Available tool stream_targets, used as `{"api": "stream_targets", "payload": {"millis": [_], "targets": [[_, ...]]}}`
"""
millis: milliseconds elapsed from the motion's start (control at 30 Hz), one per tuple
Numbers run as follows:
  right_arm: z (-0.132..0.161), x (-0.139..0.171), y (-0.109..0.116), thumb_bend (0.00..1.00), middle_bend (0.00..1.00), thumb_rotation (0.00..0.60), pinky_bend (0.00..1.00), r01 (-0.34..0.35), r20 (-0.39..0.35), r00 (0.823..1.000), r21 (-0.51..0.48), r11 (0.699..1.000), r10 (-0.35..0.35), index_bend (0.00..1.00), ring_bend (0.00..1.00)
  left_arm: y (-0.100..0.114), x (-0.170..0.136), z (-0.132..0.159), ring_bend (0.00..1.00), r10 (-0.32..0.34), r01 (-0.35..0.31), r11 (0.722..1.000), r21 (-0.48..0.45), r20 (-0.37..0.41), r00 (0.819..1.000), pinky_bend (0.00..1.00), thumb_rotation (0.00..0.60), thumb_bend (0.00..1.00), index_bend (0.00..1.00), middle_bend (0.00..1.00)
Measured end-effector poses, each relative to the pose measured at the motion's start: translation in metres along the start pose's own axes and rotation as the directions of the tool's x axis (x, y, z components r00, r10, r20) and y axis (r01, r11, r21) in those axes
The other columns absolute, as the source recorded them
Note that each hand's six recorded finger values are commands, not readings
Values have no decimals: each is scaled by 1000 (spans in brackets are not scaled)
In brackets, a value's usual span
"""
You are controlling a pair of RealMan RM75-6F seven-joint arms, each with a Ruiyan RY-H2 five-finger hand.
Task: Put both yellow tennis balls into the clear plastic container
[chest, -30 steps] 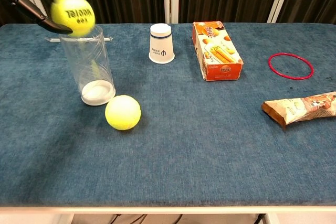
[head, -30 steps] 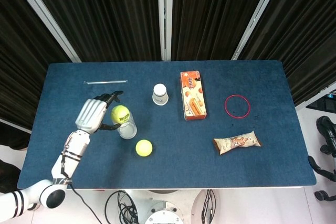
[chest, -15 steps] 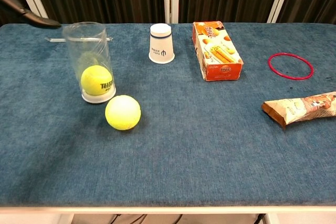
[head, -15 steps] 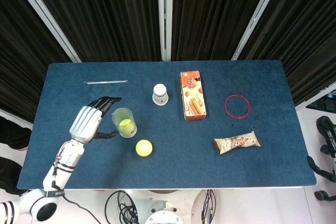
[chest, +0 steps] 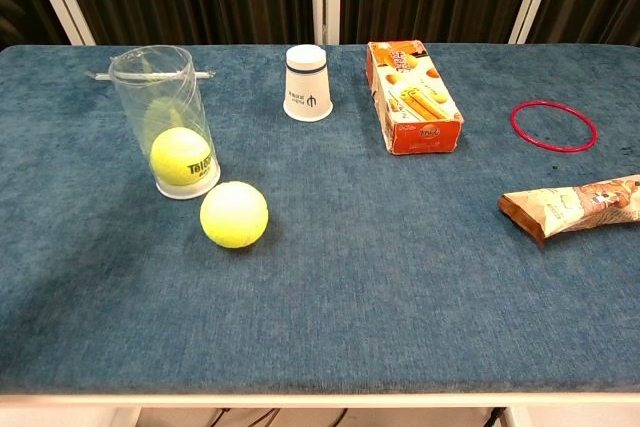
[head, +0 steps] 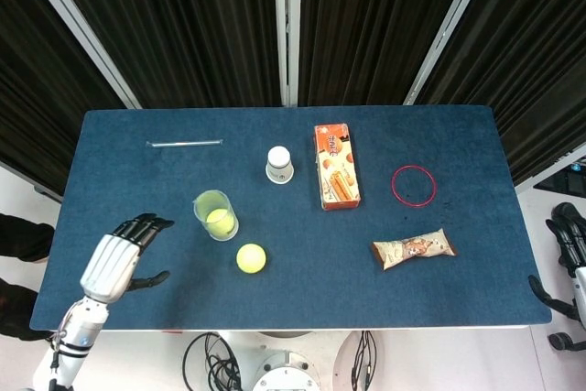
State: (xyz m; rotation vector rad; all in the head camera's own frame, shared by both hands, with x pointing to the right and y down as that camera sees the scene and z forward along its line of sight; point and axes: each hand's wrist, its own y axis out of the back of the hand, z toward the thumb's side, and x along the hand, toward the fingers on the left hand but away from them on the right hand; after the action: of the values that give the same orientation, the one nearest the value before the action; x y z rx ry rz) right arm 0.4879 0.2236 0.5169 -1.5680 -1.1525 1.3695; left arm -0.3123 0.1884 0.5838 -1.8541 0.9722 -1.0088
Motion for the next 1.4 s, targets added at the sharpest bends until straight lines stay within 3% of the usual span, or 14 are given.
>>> {"api": "stream_targets", "payload": {"millis": [167,300,600,733,867,1200,1400], "targets": [[2,4,0,245,0,600,0,1,-5,1000,-3,1000,-1,0,0,-18,-5,26,176,-13,-8,992,122,164,986,352,600,71,228,256],[-1,8,3,245,0,600,0,8,4,1000,0,1000,-8,0,0,-44,0,57,176,-45,-22,977,212,308,950,337,600,82,228,253],[-10,11,3,245,0,600,0,8,28,1000,-9,1000,-8,0,0,-87,36,87,176,-147,32,963,269,423,894,320,600,147,222,248],[-16,11,1,245,0,600,0,3,40,999,-12,1000,-2,0,0,-104,50,93,176,-201,47,942,332,446,872,321,600,207,212,242],[-19,10,-1,245,0,600,0,-1,44,999,-16,1000,2,0,0,-120,61,94,175,-252,66,915,397,439,863,324,600,249,211,237],[-25,8,-1,245,0,600,0,-4,55,998,-20,1000,5,0,0,-146,83,84,154,-337,135,865,483,359,871,325,600,275,202,214],[-28,7,-2,245,0,600,0,-9,60,998,-21,1000,11,0,0,-152,88,82,220,-347,152,858,491,336,876,399,600,296,307,298]]}}
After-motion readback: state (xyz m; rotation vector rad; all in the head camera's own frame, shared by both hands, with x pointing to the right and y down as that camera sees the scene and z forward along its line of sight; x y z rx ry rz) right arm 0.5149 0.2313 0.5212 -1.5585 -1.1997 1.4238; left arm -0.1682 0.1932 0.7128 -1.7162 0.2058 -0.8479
